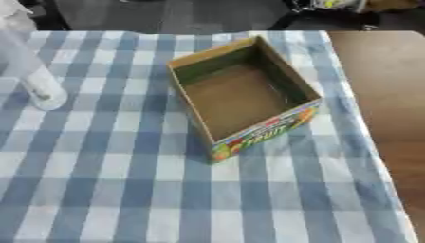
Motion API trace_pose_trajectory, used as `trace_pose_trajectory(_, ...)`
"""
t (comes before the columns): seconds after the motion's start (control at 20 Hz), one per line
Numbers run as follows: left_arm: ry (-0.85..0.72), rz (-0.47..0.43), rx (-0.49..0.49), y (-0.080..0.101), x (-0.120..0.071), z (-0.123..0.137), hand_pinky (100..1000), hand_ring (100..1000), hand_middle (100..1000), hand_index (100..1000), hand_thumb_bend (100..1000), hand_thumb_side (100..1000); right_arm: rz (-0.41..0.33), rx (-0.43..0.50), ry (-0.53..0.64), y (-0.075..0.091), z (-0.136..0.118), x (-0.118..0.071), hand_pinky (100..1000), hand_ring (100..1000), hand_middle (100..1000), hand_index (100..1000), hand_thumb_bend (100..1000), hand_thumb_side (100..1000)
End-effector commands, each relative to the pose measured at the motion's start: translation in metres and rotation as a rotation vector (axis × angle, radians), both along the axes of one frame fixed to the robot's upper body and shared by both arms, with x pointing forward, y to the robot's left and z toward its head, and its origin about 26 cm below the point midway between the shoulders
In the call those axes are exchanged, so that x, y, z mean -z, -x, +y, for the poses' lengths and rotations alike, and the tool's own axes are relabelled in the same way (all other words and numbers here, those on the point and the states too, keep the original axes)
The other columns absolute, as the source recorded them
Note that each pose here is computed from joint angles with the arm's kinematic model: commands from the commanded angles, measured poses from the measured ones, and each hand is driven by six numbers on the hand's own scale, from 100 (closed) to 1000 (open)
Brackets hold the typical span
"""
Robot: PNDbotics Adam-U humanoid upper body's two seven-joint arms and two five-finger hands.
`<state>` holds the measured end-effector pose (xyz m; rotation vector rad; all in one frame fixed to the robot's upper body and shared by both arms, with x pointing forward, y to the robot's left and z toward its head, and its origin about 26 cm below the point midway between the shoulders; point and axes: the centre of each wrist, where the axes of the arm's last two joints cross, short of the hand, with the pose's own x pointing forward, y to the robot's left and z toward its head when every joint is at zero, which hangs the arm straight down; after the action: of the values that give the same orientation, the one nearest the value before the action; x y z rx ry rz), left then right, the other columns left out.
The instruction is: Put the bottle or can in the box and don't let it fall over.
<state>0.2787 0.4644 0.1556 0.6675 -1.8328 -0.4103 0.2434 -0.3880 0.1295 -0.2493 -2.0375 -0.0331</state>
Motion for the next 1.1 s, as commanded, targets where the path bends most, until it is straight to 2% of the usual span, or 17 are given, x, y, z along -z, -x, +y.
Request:
trace_pose_trajectory(0.05,-0.039,-0.002,-0.009,-0.004,-0.017,0.013,1000,828,965,1000,407,616,-0.013,-0.014,0.024,-0.002,-0.002,-0.009,822,986,1000,1000,100,697)
trace_pose_trajectory(0.5,-0.064,0.064,0.065,-0.021,-0.024,0.030,1000,836,968,1000,429,619,-0.002,-0.029,0.021,-0.004,-0.001,-0.007,821,985,1000,1000,100,703)
trace_pose_trajectory(1.1,-0.146,0.131,0.129,-0.044,-0.027,0.033,1000,842,972,1000,460,616,0.010,-0.043,0.019,-0.006,0.000,-0.006,822,984,1000,1000,100,706)
